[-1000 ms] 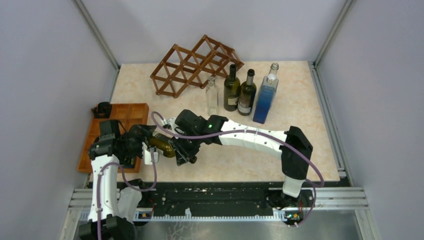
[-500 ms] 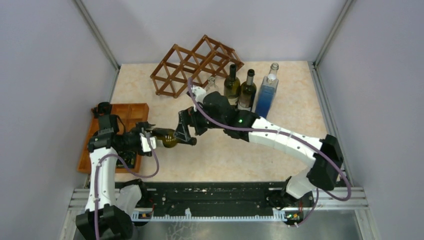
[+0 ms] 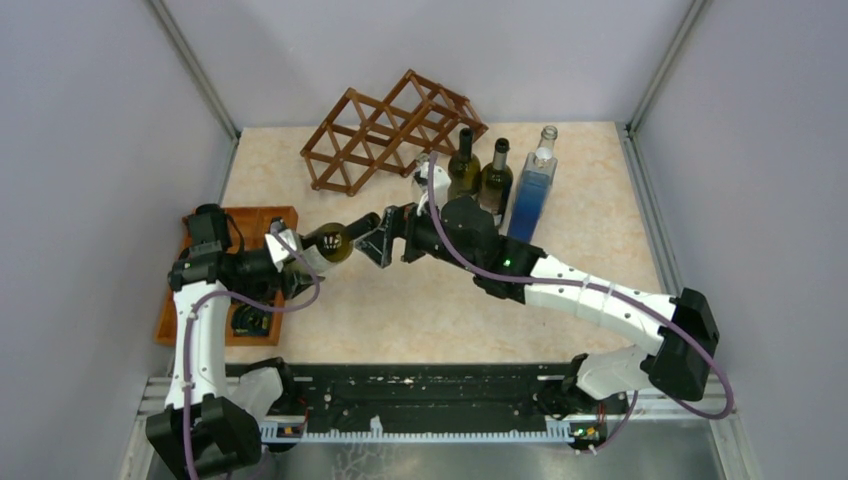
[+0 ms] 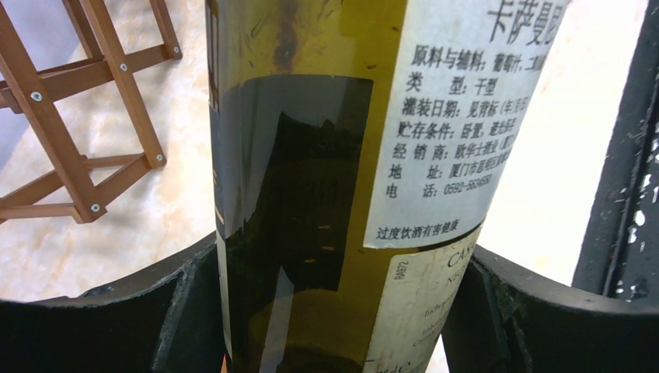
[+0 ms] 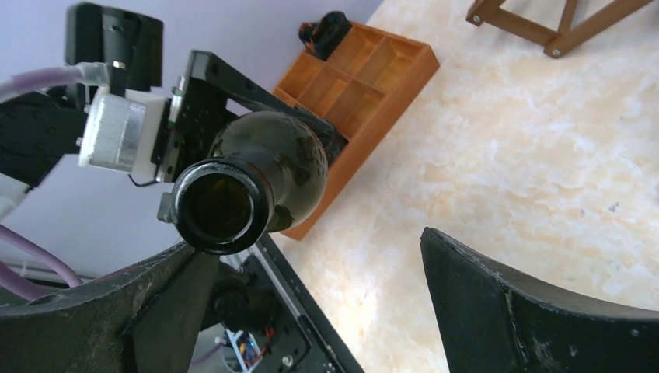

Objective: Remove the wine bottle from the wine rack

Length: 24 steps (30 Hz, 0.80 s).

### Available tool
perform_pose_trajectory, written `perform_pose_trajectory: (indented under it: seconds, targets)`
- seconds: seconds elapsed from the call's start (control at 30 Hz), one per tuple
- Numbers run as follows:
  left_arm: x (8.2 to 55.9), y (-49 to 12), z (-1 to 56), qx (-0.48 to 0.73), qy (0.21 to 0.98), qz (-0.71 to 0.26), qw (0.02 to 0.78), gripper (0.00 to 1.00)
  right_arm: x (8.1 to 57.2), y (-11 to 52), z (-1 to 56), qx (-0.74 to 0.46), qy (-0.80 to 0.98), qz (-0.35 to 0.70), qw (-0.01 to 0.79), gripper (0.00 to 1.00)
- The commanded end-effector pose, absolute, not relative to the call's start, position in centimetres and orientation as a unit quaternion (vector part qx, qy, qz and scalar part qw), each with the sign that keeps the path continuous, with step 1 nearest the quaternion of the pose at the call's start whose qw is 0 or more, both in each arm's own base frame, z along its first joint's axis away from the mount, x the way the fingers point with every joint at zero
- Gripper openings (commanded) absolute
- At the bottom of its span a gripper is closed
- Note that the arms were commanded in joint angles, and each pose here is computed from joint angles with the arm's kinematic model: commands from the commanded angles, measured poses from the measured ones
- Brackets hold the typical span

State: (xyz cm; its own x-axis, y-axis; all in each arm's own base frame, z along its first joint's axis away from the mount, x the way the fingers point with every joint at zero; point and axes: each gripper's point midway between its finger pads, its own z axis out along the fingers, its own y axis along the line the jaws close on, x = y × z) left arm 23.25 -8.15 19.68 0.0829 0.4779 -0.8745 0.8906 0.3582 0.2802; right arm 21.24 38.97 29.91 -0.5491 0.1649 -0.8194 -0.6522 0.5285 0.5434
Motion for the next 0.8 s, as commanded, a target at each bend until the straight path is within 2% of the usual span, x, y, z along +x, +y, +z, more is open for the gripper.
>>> perform_pose_trajectory:
  seconds: [0.0,0.33,0.5,0.77]
  targets:
    - [23.1,-9.8,23.2,0.507,0.613,-0.251,0.552,0.00,21.7,40.0,35.0,-0.138,0.699,0.503,0.488,0.99]
    - [22.7,-10.0,23.2,0.500,0.617,-0.261,0.549,0.00,22.2,43.6,37.9,-0.144,0.668,0.522,0.510,0.98]
    - [22.6,-10.2,23.5,0.493,0.618,-0.272,0.549,0.00,23.0,44.6,38.2,-0.135,0.664,0.520,0.520,0.95]
    - [22.4,-10.5,24.0,0.476,0.623,-0.297,0.545,0.00,23.5,45.7,37.5,-0.135,0.669,0.515,0.519,0.80]
